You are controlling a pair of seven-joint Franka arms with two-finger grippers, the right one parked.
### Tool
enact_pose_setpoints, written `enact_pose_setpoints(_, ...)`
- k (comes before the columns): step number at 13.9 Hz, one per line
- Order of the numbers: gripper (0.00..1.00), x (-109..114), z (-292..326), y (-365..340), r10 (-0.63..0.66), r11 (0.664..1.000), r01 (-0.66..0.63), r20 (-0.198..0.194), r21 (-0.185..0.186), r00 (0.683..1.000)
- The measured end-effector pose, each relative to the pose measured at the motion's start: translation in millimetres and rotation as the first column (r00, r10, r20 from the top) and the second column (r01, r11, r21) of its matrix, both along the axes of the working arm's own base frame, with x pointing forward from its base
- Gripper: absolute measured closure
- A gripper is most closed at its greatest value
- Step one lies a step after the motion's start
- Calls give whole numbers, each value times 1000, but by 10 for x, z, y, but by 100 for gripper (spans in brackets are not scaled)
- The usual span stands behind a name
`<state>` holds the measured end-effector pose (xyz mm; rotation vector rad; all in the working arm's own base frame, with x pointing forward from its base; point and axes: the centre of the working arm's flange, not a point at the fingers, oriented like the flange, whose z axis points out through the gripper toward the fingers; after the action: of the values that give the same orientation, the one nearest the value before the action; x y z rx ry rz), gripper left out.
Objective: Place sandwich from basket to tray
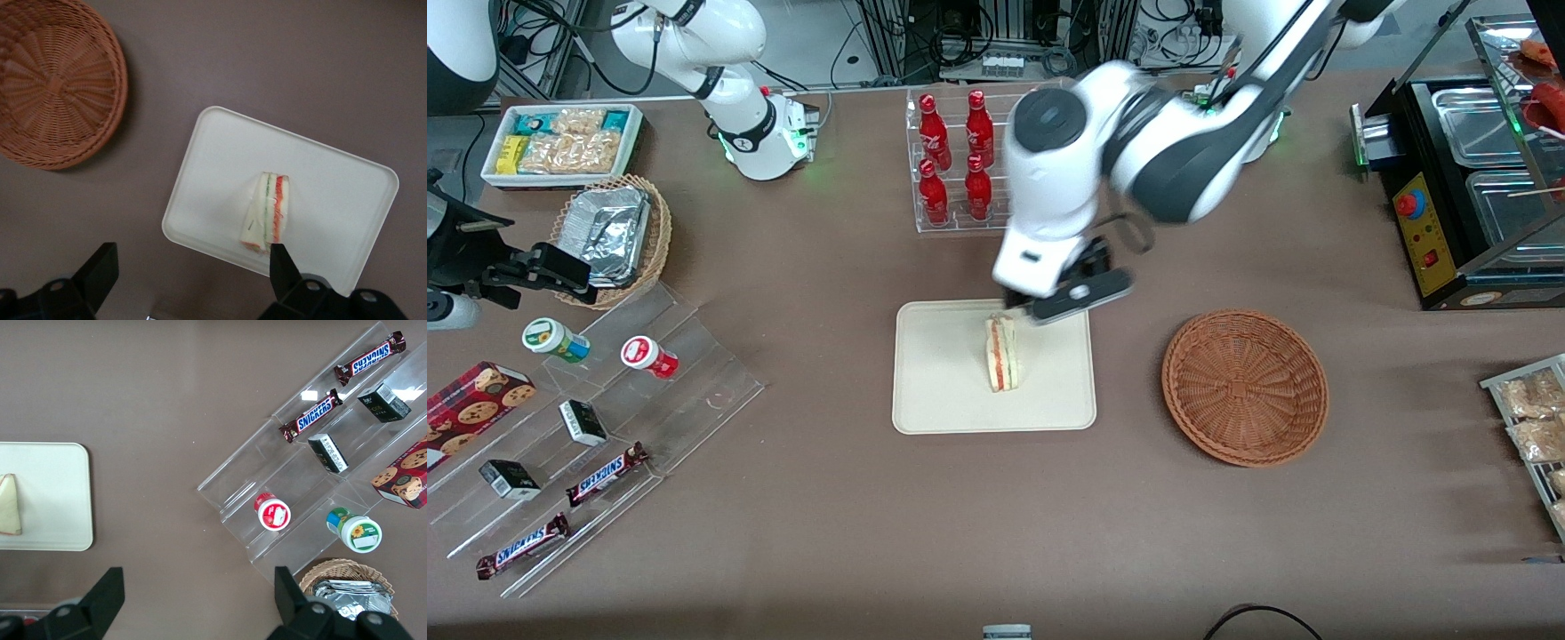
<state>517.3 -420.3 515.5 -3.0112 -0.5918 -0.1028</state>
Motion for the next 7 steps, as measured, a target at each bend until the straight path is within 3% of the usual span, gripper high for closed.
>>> enact_pose_setpoints(4,0,253,363,883,132,989,-131,-11,62,991)
enact_pose_setpoints(7,0,520,409,1571,101,993,-97,-63,74,993)
